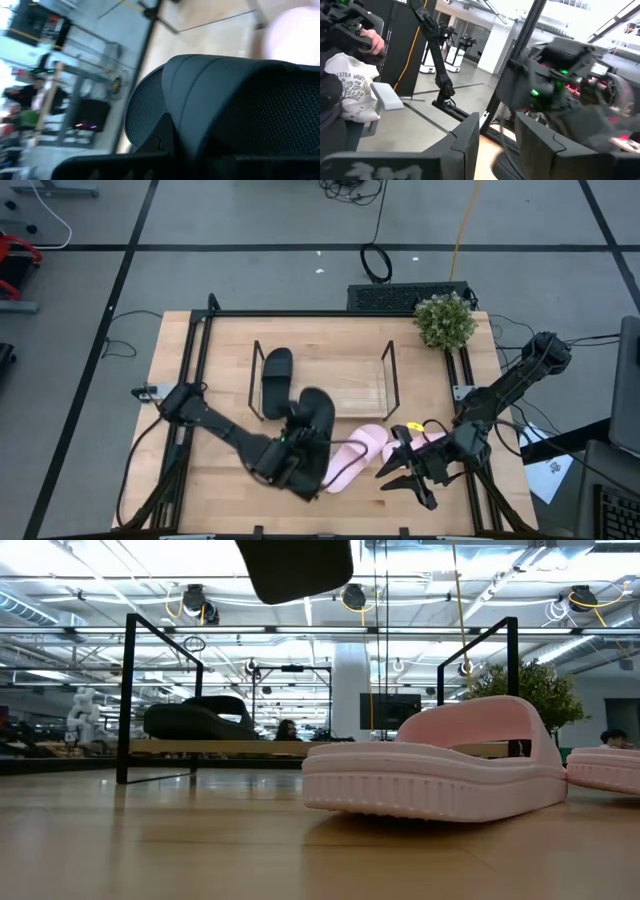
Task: Pick and place slides into the shelf
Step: Put the black slipper on the shelf
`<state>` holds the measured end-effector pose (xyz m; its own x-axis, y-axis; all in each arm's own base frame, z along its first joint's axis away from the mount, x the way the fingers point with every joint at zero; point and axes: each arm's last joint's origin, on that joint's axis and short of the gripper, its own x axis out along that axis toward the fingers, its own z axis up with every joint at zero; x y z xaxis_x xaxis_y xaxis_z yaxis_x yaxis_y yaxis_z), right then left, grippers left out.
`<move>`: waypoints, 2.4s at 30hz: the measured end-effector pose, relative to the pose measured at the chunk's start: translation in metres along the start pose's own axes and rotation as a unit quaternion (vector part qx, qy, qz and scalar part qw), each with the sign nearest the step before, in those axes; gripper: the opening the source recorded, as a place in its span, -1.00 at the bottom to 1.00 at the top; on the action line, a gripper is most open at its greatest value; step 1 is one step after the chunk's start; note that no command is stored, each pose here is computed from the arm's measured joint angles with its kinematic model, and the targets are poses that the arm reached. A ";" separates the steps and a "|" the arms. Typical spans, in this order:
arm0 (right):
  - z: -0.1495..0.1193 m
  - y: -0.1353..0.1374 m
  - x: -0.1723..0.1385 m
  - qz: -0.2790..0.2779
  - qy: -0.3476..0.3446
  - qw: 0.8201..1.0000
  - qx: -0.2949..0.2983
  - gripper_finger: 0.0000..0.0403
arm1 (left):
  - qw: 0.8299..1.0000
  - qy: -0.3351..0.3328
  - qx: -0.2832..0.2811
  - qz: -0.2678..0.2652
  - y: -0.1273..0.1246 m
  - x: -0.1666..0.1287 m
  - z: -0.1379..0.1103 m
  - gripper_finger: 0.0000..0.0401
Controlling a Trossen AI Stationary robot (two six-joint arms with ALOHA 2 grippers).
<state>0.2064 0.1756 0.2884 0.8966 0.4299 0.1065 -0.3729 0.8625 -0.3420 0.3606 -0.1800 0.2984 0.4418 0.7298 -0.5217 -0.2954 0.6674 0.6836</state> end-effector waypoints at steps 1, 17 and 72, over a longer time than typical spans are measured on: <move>0.001 0.000 0.000 -0.001 -0.001 1.000 0.000 -0.42 | 1.000 0.004 0.004 0.011 0.004 0.005 0.001 -1.00; 0.018 -0.011 -0.015 -0.078 -0.001 0.996 -0.043 -0.42 | 0.990 0.071 0.088 0.086 -0.009 0.078 -0.031 -1.00; 0.013 -0.010 -0.016 -0.067 0.028 0.996 -0.047 -0.42 | 0.998 0.061 0.006 0.017 0.056 0.198 -0.076 -1.00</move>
<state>0.1930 0.1638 0.3021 0.9496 0.2951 0.1059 -0.2277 0.8814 -0.4138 0.3672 0.0130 0.1940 0.3254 0.7653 -0.5554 -0.2979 0.6404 0.7079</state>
